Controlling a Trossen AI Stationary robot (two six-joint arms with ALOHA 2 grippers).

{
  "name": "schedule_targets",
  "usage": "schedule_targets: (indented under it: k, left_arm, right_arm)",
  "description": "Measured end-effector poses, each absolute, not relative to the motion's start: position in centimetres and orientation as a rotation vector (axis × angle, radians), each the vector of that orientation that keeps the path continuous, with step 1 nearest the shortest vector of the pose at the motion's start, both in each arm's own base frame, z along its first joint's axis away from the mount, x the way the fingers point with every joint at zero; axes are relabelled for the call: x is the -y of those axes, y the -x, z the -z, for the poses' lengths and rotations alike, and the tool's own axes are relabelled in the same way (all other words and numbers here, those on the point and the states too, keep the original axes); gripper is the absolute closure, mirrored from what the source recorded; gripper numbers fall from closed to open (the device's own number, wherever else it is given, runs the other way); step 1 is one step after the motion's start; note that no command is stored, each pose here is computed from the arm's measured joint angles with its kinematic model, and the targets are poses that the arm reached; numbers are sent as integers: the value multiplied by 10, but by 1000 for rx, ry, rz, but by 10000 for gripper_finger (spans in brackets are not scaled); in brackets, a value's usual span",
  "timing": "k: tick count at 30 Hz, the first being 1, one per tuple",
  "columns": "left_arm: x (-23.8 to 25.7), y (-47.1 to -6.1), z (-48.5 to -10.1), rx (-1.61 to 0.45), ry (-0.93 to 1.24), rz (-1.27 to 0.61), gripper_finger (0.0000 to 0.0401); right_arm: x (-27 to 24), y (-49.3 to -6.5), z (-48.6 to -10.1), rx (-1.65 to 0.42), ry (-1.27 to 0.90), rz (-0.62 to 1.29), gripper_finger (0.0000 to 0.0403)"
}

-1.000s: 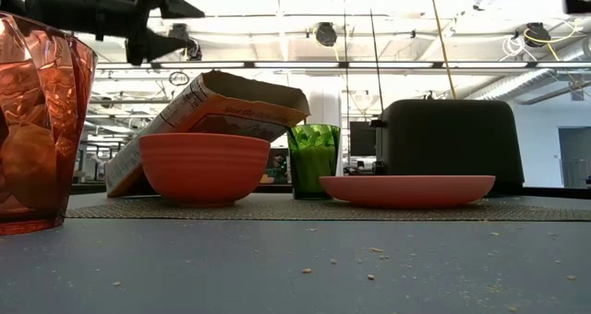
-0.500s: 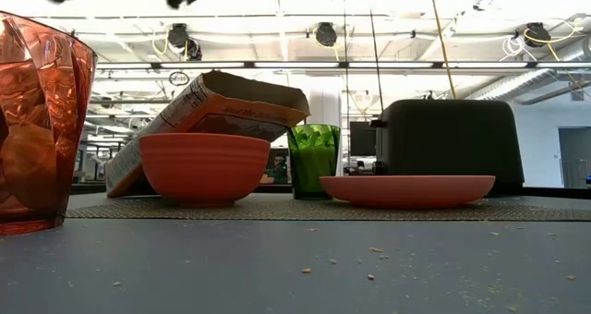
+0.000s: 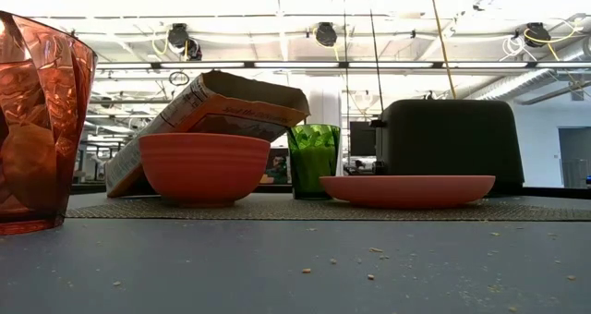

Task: Arrange a breakfast setting
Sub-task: Put the apple on the placemat above the pink plate

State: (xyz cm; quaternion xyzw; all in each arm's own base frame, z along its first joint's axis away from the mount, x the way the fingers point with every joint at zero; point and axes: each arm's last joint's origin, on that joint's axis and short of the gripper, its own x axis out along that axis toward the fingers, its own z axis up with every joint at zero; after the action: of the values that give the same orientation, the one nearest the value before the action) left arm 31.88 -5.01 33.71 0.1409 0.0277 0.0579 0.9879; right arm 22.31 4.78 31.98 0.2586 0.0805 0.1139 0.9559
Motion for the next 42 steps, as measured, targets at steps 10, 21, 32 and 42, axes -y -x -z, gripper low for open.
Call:
schedule_targets:
  k: [10,21,32,42]
  left_arm:
    - [62,-320,-335,-62,-359,-79,6]
    - [66,-320,-333,-64,-360,-43,6]
    - [66,-320,-335,-46,-368,-34,6]
    - [65,-320,-333,-71,-385,-55,7]
  right_arm:
    - [-25,-252,-312,-121,-585,-298,191]
    - [-8,-268,-301,-98,-593,-254,191]
    - [-3,-270,-302,-90,-618,-254,191]
    - [-3,-270,-301,-92,-618,-256,191]
